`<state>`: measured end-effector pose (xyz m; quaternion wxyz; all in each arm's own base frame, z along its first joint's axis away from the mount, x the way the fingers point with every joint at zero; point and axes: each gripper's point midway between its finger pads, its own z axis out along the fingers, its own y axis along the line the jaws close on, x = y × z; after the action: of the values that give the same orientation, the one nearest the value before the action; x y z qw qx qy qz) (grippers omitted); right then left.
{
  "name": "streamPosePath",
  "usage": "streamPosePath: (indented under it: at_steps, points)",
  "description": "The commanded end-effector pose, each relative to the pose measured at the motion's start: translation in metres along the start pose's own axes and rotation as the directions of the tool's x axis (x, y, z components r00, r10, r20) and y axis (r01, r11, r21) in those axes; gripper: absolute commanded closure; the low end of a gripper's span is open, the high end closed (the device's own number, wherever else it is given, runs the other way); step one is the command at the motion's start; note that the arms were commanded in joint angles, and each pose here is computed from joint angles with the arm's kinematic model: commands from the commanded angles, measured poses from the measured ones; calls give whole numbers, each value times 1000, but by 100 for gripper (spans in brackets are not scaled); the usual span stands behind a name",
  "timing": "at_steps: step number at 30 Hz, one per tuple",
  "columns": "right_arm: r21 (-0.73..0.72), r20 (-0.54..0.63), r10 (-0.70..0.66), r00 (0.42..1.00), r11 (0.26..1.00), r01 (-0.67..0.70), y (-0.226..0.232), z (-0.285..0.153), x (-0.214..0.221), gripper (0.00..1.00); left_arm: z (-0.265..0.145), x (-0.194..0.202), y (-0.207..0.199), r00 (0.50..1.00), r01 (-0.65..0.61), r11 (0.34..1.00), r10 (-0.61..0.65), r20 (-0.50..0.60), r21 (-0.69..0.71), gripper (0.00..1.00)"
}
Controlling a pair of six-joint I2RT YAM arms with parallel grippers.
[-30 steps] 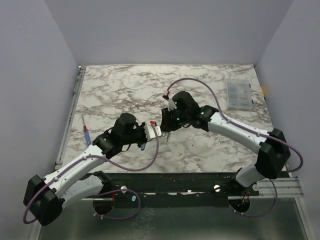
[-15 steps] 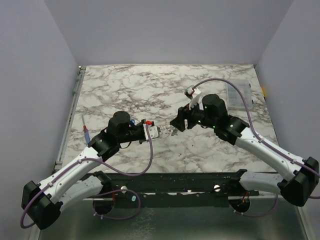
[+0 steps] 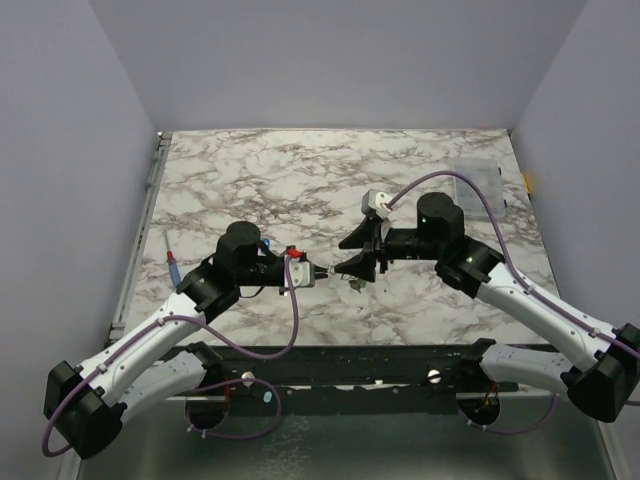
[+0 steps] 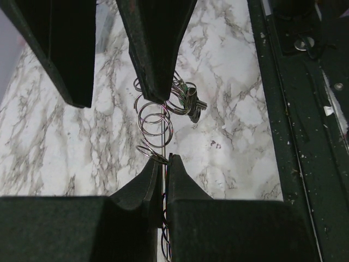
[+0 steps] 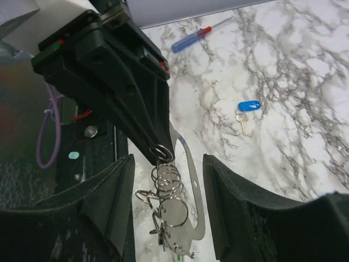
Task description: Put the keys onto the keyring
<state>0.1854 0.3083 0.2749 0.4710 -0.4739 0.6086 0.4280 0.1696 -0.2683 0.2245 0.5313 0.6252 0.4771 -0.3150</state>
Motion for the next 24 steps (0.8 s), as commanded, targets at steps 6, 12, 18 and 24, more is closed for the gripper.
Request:
streamPosePath:
  at_steps: [6,12,18,24]
  points:
    - [-206,-46,-33,998,978,23,29,0,2,40,8,-22,-25,993,-6,986,-13,115,168,100]
    - [-272,-75,-6,997,962,-15,36,3,7,41,7,-29,-32,989,-9,979,-21,143,206,100]
    - [-284,-89,6,996,958,-31,33,9,12,47,5,-34,-36,987,-21,976,-14,159,215,100]
    - [-306,-98,20,995,951,-49,34,13,17,56,4,-35,-35,987,-27,977,-7,162,211,100]
